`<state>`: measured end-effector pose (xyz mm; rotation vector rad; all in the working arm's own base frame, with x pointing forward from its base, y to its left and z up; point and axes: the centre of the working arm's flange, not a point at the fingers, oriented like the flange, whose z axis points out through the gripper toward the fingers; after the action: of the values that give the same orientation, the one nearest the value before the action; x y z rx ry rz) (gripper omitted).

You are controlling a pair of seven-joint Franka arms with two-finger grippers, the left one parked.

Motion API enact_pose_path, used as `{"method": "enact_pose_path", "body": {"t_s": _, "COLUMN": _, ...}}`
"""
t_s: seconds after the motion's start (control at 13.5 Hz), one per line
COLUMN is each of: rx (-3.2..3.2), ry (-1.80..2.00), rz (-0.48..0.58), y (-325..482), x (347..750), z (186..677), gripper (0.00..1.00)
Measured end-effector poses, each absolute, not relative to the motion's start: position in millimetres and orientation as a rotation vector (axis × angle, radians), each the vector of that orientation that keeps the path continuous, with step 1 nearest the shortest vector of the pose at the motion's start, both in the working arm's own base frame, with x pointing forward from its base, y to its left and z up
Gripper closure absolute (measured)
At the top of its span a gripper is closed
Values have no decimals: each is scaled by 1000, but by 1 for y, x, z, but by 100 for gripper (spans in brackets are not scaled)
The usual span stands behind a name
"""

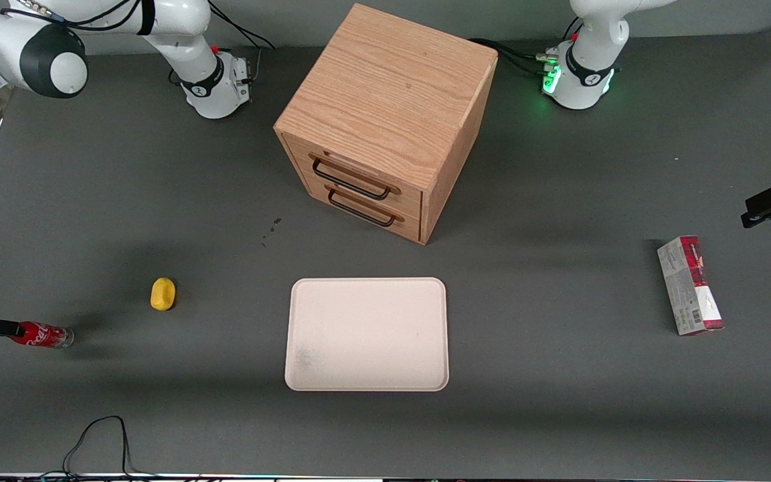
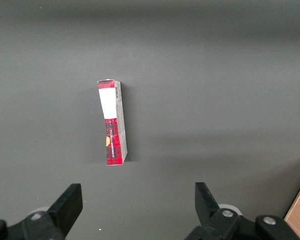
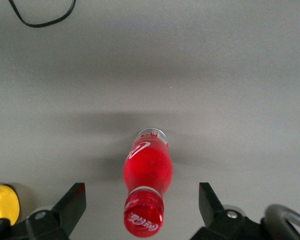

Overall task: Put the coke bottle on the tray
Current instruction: 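Close the right gripper around the bottle's cap end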

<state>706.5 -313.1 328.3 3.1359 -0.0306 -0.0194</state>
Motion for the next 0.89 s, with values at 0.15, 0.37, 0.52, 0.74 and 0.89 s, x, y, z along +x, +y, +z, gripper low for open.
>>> {"method": "enact_pose_path", "body": {"t_s": 0.15, "rx": 3136, "ry": -9, "rz": -20, "y": -317, "x": 705, "z": 328, "gripper": 0}}
{"method": "enact_pose_path", "body": {"t_s": 0.37, "rx": 3140, "ry": -6, "rz": -34, "y": -321, "x": 701, "z": 324, "gripper": 0}}
{"method": "enact_pose_path", "body": {"t_s": 0.52, "rx": 3148, "ry": -7, "rz": -59, "y": -320, "x": 699, "z": 315, "gripper": 0}}
{"method": "enact_pose_path", "body": {"t_s": 0.74, "rx": 3149, "ry": -7, "rz": -64, "y": -320, "x": 698, "z": 314, "gripper": 0}}
{"method": "enact_pose_path", "body": {"t_s": 0.89, "rx": 3149, "ry": -5, "rz": -64, "y": -320, "x": 698, "z": 314, "gripper": 6}}
